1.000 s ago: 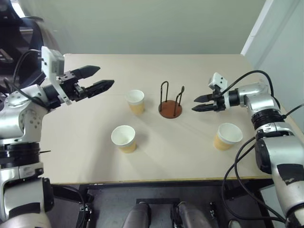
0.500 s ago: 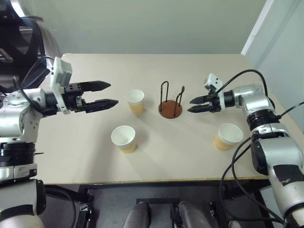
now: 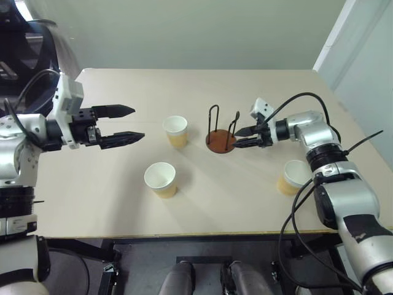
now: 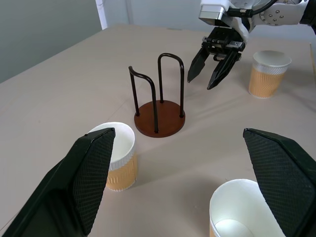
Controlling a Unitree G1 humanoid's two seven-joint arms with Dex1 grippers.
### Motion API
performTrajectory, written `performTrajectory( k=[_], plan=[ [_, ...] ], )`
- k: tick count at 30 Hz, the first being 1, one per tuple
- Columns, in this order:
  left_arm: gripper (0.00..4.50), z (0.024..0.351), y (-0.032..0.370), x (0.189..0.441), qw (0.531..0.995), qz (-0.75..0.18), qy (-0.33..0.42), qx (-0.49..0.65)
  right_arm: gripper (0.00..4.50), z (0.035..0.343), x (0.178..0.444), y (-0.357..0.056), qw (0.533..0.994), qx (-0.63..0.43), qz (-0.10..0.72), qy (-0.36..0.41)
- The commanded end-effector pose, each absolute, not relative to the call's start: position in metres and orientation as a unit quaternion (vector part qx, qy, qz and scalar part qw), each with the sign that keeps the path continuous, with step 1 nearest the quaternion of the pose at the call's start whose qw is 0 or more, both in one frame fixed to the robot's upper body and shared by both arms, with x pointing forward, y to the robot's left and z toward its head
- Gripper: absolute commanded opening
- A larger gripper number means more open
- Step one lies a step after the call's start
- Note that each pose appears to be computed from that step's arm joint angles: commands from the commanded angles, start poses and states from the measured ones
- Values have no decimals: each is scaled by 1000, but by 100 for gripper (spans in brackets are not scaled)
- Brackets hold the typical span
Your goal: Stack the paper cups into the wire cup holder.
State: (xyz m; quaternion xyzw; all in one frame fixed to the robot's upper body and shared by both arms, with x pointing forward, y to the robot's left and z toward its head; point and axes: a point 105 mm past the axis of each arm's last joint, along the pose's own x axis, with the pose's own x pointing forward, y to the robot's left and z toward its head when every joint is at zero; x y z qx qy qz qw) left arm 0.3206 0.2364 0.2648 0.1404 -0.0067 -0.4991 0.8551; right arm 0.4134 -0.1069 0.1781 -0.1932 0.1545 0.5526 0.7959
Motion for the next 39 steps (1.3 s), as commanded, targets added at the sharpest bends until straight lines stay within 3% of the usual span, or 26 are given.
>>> performTrajectory(
  k=[1, 17, 39],
  plan=[
    [444, 282, 245, 315, 861, -480, -32, 164, 229, 189, 420, -101, 805, -214, 538, 130],
    [444, 285, 250, 311, 869, -466, -33, 165, 229, 189, 431, -90, 820, -226, 514, 114],
    [444, 284, 254, 312, 873, -459, -30, 161, 229, 188, 427, -70, 807, -223, 532, 125]
  ],
)
